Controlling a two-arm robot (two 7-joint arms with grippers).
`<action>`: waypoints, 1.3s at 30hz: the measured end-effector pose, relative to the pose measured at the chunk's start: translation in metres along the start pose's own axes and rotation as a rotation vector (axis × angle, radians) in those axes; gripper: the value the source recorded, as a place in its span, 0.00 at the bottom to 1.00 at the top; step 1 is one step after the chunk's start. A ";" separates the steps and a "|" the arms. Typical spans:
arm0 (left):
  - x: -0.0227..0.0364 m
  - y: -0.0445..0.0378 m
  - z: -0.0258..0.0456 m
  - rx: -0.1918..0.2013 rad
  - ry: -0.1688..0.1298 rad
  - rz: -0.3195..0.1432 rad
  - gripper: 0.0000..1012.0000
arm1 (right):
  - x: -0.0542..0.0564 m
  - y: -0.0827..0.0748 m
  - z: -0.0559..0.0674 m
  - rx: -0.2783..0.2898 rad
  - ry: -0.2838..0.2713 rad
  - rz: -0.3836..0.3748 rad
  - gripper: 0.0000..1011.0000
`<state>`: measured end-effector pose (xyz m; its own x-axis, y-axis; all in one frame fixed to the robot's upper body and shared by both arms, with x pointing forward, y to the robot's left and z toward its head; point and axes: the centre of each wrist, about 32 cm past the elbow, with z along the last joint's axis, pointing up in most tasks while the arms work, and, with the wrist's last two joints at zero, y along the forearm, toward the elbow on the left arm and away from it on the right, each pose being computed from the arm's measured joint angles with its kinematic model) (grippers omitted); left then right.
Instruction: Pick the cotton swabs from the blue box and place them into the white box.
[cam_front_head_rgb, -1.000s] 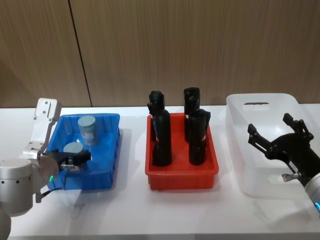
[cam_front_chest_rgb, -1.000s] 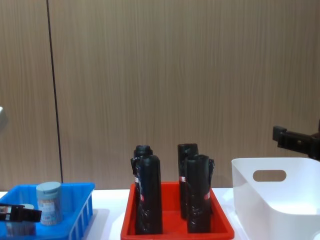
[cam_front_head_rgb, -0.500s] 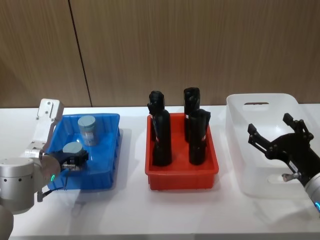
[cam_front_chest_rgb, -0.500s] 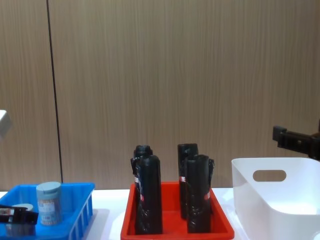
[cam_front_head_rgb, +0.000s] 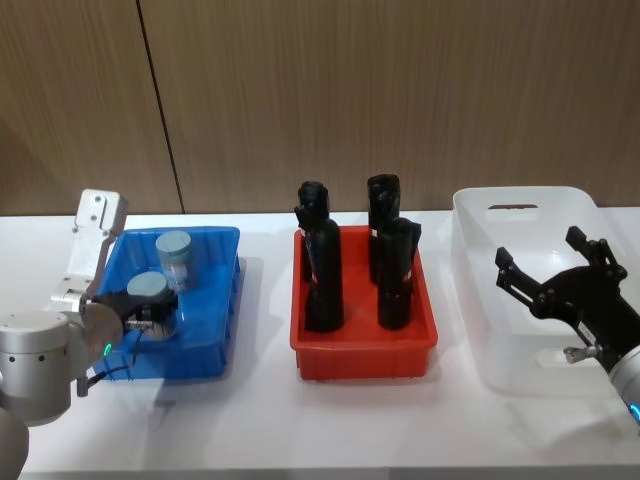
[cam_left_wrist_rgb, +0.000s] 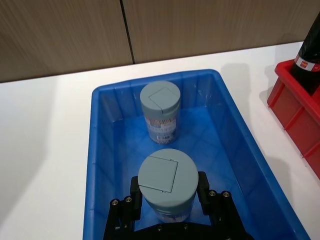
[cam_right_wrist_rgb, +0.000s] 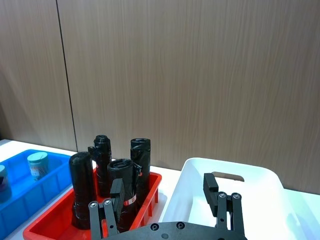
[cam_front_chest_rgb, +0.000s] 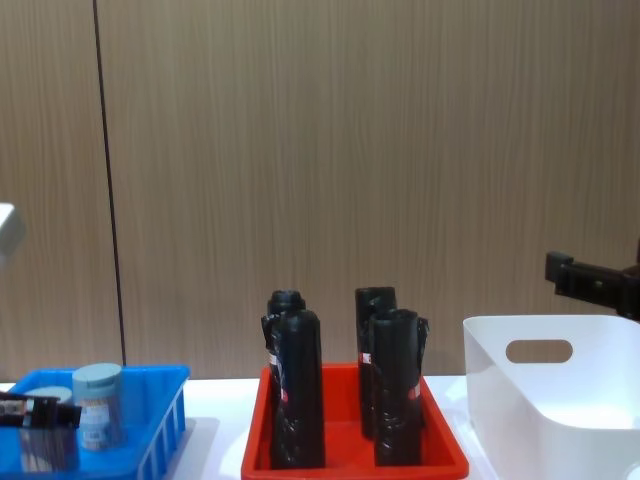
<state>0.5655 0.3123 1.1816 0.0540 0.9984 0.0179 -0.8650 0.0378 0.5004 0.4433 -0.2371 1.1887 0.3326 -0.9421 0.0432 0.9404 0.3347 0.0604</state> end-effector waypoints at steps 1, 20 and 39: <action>-0.0005 0.0011 0.0010 -0.010 -0.002 -0.001 0.65 | 0.000 0.000 0.000 0.000 0.000 0.000 0.99; -0.0109 0.0288 0.0205 -0.179 -0.063 -0.101 0.65 | 0.000 0.000 0.000 0.000 0.000 0.000 0.99; -0.0131 0.0585 0.0321 -0.302 -0.084 -0.342 0.65 | 0.000 0.000 0.000 0.000 0.000 0.000 0.99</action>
<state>0.5302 0.3000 1.2384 0.3910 0.9200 -0.0283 -0.8963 0.3876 0.2155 0.4433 -0.2371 1.1887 0.3326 -0.9421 0.0433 0.9404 0.3347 0.0605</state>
